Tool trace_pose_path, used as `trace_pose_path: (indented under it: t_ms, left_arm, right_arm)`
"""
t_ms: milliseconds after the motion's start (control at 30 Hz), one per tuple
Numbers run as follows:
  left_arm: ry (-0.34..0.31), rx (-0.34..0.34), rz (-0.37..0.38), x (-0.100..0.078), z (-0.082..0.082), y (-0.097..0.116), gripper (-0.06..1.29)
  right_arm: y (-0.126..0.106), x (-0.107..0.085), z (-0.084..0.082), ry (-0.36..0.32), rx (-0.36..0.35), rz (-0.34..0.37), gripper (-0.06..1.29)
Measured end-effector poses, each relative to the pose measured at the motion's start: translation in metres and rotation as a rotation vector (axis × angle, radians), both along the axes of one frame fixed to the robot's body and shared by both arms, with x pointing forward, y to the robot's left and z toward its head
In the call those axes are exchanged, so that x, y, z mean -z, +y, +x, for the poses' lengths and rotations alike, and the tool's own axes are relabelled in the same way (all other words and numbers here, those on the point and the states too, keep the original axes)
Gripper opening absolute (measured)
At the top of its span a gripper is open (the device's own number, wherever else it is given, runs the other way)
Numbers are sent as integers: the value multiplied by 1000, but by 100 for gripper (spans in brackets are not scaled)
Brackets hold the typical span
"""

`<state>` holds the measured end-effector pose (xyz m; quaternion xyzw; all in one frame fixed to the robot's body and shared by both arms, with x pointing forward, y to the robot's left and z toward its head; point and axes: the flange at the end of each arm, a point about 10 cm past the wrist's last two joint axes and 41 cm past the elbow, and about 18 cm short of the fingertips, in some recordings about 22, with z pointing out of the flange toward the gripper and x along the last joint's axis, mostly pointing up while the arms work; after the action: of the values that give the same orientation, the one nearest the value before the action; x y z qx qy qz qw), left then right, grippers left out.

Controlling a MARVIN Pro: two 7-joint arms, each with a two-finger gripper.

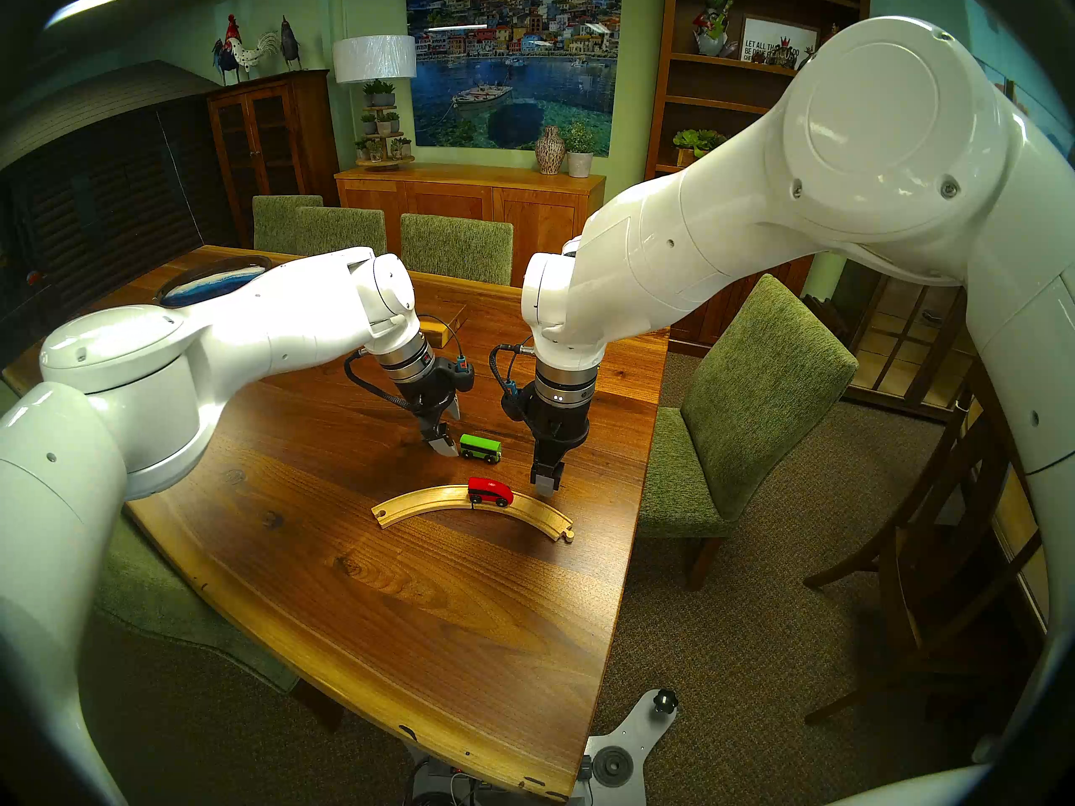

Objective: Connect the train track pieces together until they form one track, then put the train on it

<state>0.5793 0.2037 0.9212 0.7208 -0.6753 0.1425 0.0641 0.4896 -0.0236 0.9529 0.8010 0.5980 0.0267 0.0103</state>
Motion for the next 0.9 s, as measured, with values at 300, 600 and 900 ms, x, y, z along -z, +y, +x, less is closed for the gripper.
trace_pose_path:
  t_ms: [300, 600, 900]
  left_arm:
    - [22, 39, -9, 8, 7, -9, 126]
    - [38, 73, -21, 13, 10, -22, 126]
    - [38, 92, -22, 17, 12, -30, 44]
  right_arm:
    - [0, 0, 0, 0, 0, 0, 124]
    - [0, 0, 0, 0, -1, -1, 124]
    - [1, 0, 0, 0, -1, -1, 124]
